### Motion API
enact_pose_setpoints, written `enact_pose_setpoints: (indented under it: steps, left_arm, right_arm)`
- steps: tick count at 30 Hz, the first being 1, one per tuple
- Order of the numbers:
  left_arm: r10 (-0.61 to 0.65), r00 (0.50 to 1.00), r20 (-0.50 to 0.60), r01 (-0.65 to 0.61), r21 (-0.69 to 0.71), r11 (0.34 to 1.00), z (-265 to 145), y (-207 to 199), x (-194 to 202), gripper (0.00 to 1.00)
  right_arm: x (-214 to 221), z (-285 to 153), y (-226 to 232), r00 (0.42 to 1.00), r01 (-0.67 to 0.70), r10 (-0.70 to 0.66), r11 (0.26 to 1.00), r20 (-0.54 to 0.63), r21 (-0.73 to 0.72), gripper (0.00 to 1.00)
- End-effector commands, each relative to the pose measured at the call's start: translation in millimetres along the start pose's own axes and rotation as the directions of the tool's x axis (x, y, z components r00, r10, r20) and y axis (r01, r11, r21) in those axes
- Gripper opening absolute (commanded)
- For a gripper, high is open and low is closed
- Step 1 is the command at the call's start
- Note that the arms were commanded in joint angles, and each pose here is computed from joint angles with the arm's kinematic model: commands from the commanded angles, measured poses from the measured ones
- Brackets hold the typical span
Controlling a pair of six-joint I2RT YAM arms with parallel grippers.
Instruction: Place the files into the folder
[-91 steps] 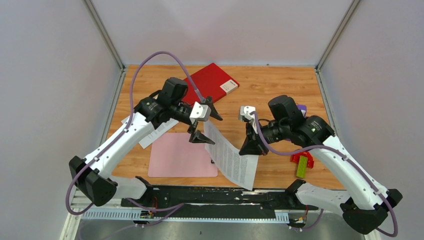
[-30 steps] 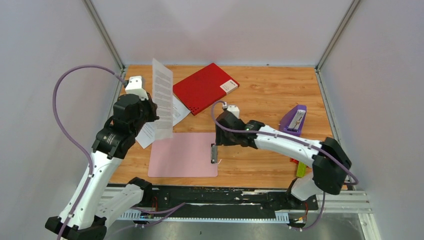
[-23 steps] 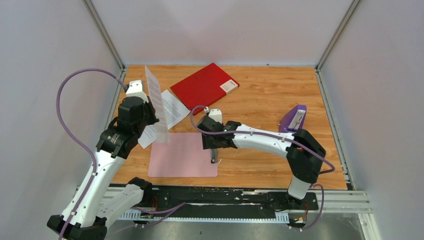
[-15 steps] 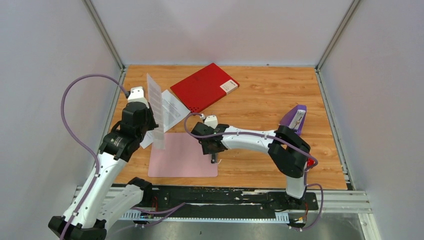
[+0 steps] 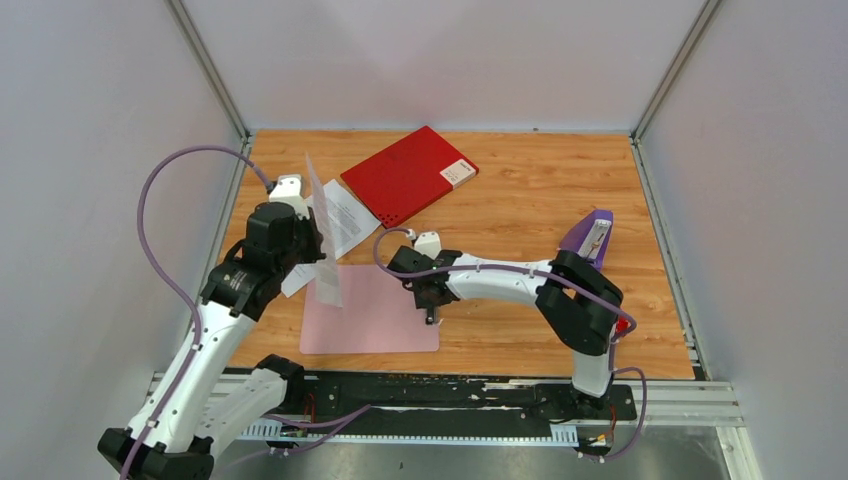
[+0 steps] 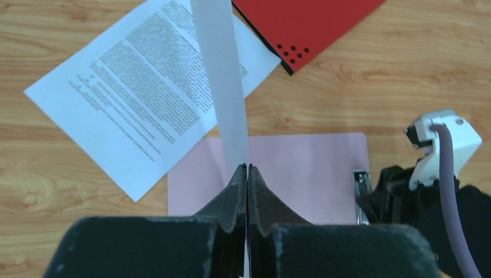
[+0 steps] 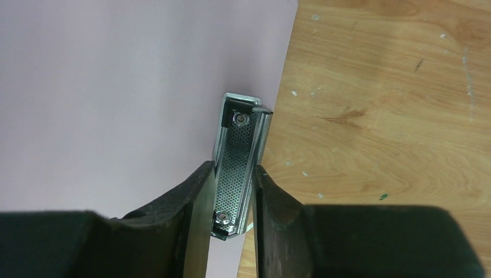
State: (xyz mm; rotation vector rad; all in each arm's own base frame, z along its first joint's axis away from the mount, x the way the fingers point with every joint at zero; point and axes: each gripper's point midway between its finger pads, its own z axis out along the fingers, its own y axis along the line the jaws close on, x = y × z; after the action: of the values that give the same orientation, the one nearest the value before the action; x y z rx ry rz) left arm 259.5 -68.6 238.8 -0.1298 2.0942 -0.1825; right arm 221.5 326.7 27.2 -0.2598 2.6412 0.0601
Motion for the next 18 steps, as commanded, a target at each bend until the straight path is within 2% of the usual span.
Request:
enact_pose_setpoints:
  steps: [1,5,12,16,18]
  left_arm:
    - [0.093,0.996,-0.008,-0.089,0.207,0.974,-8,-35,-10,0.00]
    - [0.166,0.981,-0.101,-0.126,0.320,0.939,-12,-54,1,0.00]
    - [0.302,0.924,-0.233,-0.109,0.598,0.794,-27,-96,35,0.00]
    - [0.393,0.870,-0.298,-0.084,0.696,0.713,-39,-108,57,0.00]
    - [0.434,0.845,-0.313,-0.080,0.728,0.681,-48,-111,64,0.00]
  right_arm:
    - [3,8,-36,1.000,0.004,-0.004,0.998,-0.003,0.057,0.24]
    - [8,6,-59,1.000,0.004,-0.003,0.999,-0.013,0.034,0.23]
    - [18,2,-109,0.999,0.010,-0.010,1.000,-0.042,-0.006,0.25]
    - [5,0,-131,0.999,0.021,-0.024,0.997,-0.044,-0.070,0.27]
    - [-3,-1,-146,0.999,0.033,-0.036,0.998,-0.039,-0.057,0.27]
